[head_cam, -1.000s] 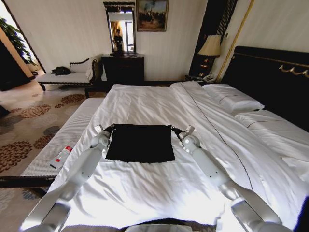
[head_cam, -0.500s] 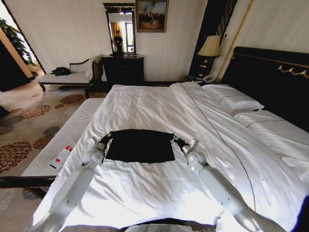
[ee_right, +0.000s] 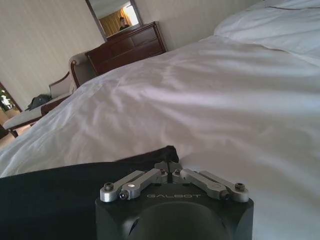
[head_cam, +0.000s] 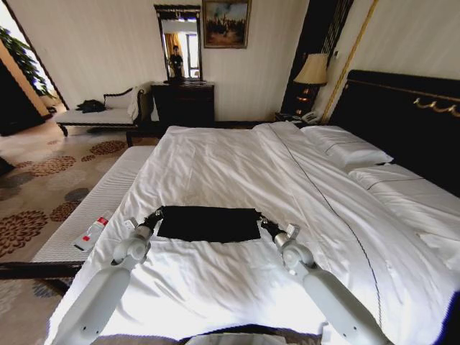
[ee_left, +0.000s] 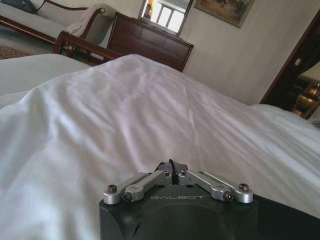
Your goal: Fold the clothes on the bed.
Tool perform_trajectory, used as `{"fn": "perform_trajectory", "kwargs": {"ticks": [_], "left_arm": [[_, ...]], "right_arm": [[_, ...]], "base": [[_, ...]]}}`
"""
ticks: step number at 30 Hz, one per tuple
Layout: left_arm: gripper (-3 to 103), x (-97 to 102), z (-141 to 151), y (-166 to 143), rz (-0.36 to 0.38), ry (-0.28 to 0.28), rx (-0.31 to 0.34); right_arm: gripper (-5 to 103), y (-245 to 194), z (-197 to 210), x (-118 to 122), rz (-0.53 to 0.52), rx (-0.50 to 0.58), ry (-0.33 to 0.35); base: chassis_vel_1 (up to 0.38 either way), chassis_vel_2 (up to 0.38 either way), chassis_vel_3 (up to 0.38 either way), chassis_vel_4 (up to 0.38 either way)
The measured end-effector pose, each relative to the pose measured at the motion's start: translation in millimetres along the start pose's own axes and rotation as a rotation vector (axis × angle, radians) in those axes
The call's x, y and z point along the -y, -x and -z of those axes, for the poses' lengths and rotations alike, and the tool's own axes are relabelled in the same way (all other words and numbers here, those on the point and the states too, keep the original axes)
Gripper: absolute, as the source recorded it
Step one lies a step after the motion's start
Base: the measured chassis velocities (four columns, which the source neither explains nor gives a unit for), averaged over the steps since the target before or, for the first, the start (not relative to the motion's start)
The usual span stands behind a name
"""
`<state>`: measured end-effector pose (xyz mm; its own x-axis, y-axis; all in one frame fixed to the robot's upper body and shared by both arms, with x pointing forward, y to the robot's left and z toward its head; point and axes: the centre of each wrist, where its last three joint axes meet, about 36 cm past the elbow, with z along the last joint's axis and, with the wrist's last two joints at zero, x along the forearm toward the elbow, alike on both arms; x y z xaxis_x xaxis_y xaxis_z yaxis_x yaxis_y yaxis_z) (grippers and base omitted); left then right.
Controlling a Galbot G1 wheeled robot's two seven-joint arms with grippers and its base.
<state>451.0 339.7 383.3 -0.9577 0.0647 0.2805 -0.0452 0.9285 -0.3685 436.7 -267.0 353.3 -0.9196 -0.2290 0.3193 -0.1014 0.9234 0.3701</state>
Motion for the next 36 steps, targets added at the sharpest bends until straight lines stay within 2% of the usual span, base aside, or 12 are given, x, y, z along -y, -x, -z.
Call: {"fn": "perform_trajectory", "kwargs": {"ticks": [13,25,26,28,29,32,34,36], "left_arm": [[0,-7.4,-11,-10,0.015,0.013,-0.02],[0,-6.9,-18,-15,0.033,0.037,-0.044],[-2,-6.8,-19,-16,0.035,0.048,-0.047],[-2,-6.6,-19,-18,0.035,0.056,-0.048],[3,-5.5,-20,-23,0.035,0.075,-0.052],[19,-3.3,-22,-34,0.029,0.085,-0.063],[19,-3.1,-23,-37,0.029,0.09,-0.064],[30,-4.7,-26,-51,0.037,0.104,-0.065]], "right_arm": [[0,-15,-14,-10,0.011,-0.012,0.001],[0,-25,-27,-7,0.0,-0.039,-0.005],[5,-25,-26,-7,-0.002,-0.039,-0.007],[5,-25,-26,-7,-0.004,-0.04,-0.008],[10,-26,-25,-7,-0.009,-0.045,-0.011],[27,-35,-26,-10,-0.008,-0.06,-0.015],[27,-38,-26,-11,-0.007,-0.063,-0.016],[37,-52,-28,-12,-0.01,-0.07,-0.013]], "base": [[0.0,0.0,0.0,0.0],[0.0,0.0,0.0,0.0],[0.0,0.0,0.0,0.0],[0.0,0.0,0.0,0.0],[0.0,0.0,0.0,0.0],[0.0,0.0,0.0,0.0],[0.0,0.0,0.0,0.0],[0.0,0.0,0.0,0.0]]}}
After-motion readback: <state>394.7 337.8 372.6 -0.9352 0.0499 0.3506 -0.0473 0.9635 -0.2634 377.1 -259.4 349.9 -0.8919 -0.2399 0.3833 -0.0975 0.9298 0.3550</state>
